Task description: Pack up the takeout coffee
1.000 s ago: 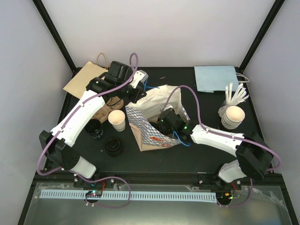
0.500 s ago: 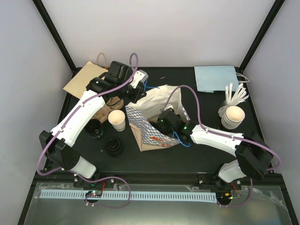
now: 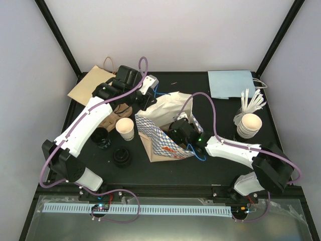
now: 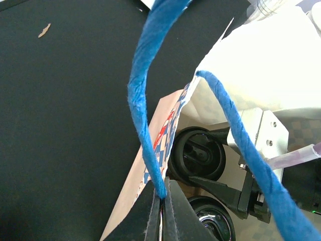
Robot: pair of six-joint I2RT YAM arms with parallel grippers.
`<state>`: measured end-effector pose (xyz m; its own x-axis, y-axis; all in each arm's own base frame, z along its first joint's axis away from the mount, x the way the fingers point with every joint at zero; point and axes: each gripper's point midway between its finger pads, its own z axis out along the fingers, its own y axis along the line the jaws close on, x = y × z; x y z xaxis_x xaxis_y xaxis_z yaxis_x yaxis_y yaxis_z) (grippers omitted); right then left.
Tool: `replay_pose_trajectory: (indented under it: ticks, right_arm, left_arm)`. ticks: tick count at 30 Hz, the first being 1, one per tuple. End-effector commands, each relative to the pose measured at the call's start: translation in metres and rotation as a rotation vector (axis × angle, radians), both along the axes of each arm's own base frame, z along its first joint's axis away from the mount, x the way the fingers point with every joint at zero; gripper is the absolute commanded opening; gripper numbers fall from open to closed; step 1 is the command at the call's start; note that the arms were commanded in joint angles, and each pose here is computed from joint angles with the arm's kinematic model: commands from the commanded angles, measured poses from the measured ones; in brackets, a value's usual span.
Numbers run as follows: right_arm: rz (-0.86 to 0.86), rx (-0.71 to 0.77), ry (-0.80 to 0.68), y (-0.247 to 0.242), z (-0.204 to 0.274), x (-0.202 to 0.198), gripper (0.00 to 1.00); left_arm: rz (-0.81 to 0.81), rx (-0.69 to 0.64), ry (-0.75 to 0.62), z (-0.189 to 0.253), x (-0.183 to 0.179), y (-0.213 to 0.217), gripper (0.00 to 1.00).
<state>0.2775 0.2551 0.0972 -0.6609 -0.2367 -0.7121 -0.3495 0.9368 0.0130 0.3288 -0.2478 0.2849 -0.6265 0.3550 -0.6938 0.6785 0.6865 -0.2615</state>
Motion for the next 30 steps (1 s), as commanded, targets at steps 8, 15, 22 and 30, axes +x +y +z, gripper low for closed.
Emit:
replay_pose_trajectory:
  ticks: [8,15,22,30]
  right_arm:
    - [0.043,-0.28,0.478,-0.052,-0.1,-0.094,0.58]
    - [0.094,-0.27,0.409,-0.03,-0.063,-0.064,0.59]
    - [0.14,-0.266,0.387,-0.017,-0.043,-0.044,0.6]
    - [0.152,-0.272,0.38,-0.015,-0.035,-0.041,0.64]
  left_arm:
    - [0.017,-0.005,-0.016,0.009,-0.002,0.006,0.02]
    - [0.013,-0.006,-0.028,0.012,-0.002,0.006,0.02]
    - [0.005,-0.007,-0.028,0.013,-0.002,0.005,0.02]
    - [-0.011,-0.011,-0.026,0.014,-0.003,0.003,0.02]
